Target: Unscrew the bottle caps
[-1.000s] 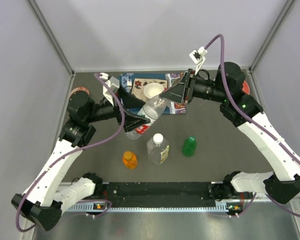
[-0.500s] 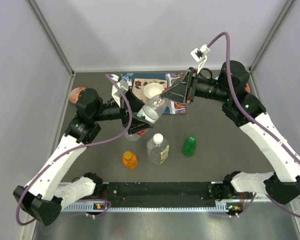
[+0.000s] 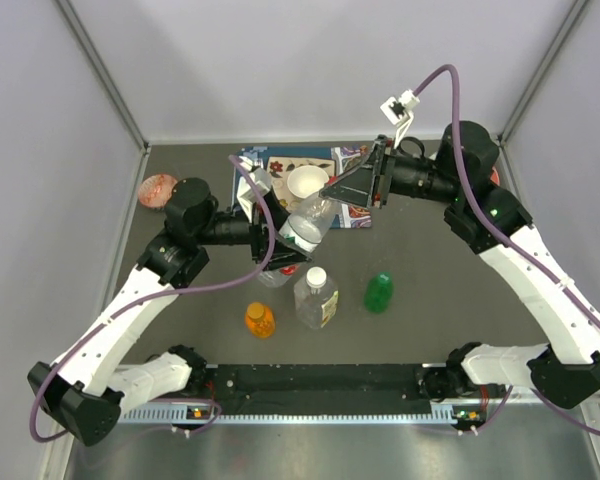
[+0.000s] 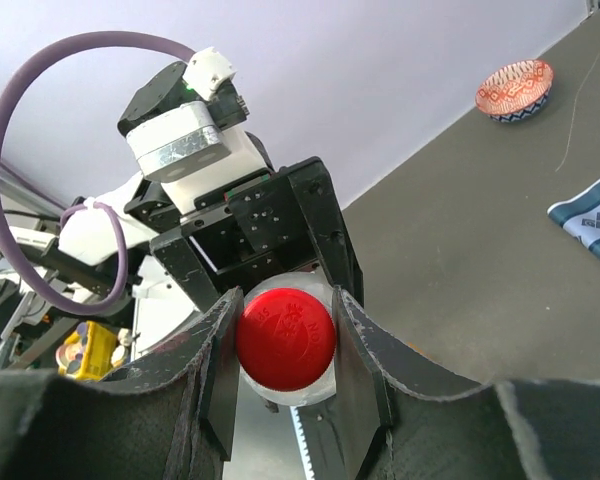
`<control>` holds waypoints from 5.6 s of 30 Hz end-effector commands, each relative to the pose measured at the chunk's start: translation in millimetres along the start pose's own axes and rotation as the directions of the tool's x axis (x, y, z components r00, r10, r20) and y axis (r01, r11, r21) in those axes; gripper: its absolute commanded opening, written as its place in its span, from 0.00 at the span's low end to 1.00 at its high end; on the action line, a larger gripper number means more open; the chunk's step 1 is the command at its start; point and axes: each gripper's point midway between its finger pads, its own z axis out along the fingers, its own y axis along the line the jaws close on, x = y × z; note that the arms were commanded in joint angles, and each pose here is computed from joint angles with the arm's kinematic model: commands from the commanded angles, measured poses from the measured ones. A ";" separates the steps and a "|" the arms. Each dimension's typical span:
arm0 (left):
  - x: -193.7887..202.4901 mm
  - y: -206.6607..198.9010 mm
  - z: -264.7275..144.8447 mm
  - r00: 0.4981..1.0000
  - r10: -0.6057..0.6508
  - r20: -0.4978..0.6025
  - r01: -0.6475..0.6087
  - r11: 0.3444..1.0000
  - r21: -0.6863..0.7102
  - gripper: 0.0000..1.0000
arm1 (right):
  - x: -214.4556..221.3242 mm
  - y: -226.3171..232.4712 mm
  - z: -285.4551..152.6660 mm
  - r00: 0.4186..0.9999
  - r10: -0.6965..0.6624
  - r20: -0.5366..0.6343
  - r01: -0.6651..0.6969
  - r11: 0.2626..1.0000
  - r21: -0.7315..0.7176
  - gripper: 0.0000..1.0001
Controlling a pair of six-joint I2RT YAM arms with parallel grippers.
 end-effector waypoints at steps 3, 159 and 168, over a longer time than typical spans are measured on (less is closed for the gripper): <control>6.8 6.4 -0.4 0.999 0.048 -0.007 -0.048 0.998 -0.030 0.60 | -16.0 7.1 -12.8 0.995 -0.058 0.083 0.055 0.998 0.034 0.47; -37.4 52.8 0.5 0.930 0.361 -0.064 -0.309 0.679 -0.665 0.50 | -51.9 -35.1 -1.4 0.934 -0.064 0.351 -0.076 0.925 0.372 0.54; -37.4 53.1 1.7 0.931 0.359 -0.064 -0.308 0.681 -0.664 0.50 | -37.5 -41.2 9.9 0.952 -0.037 0.304 -0.078 0.931 0.357 0.43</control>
